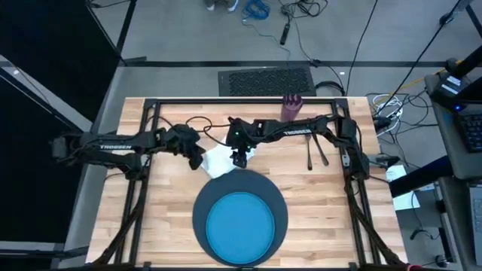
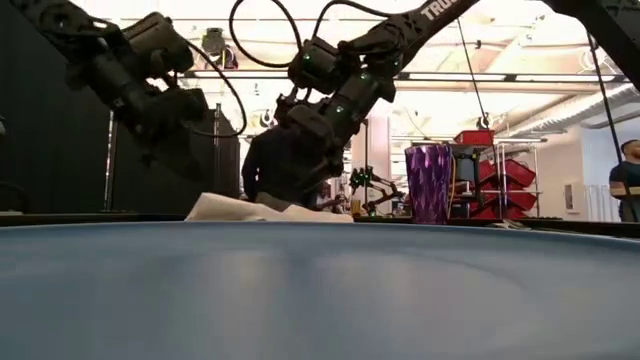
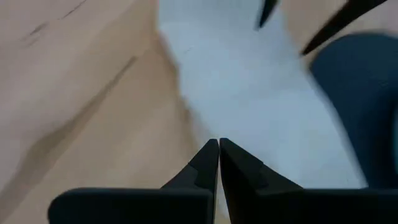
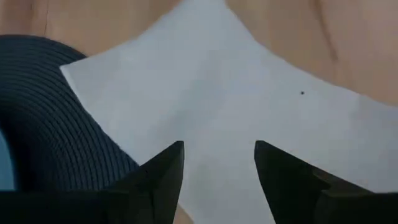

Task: Set table place
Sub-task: Fold the table napkin

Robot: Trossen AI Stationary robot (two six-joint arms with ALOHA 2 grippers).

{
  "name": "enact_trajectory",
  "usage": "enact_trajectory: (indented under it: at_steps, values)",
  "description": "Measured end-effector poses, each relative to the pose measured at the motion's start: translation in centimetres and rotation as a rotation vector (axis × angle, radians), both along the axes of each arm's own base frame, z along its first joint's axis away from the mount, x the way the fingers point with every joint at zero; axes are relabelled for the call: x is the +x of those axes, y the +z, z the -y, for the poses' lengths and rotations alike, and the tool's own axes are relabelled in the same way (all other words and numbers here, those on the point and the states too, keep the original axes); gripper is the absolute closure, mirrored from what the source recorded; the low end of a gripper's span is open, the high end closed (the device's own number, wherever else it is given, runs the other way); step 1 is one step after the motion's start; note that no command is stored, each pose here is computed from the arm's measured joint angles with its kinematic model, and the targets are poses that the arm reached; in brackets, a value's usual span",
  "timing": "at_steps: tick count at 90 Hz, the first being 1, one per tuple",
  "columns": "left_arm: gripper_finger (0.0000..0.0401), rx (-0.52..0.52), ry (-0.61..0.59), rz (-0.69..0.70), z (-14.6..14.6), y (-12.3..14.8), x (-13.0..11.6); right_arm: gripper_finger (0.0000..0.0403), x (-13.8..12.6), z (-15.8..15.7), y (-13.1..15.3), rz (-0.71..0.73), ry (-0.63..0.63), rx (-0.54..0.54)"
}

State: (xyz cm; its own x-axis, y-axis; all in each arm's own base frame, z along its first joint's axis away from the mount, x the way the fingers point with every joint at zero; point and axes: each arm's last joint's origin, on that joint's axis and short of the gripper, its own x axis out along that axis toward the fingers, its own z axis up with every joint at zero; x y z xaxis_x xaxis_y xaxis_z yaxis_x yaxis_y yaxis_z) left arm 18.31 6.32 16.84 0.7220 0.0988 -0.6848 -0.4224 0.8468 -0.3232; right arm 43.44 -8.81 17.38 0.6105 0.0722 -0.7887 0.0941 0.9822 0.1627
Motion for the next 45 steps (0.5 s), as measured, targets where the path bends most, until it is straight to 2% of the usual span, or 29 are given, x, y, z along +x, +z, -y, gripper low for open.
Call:
enact_trajectory:
  at_steps: [31, 45]
  values:
    - [0.0399, -0.107, -0.029, -0.003, -1.1, -1.1, 0.3, 0.022, 0.1, 0.2, 0.1, 0.018, -0.005, -0.002]
    - [0.037, -0.165, -0.085, 0.03, -1.2, -1.5, 0.8, 0.022, 0.1, 0.2, 0.1, 0.013, -0.005, -0.001]
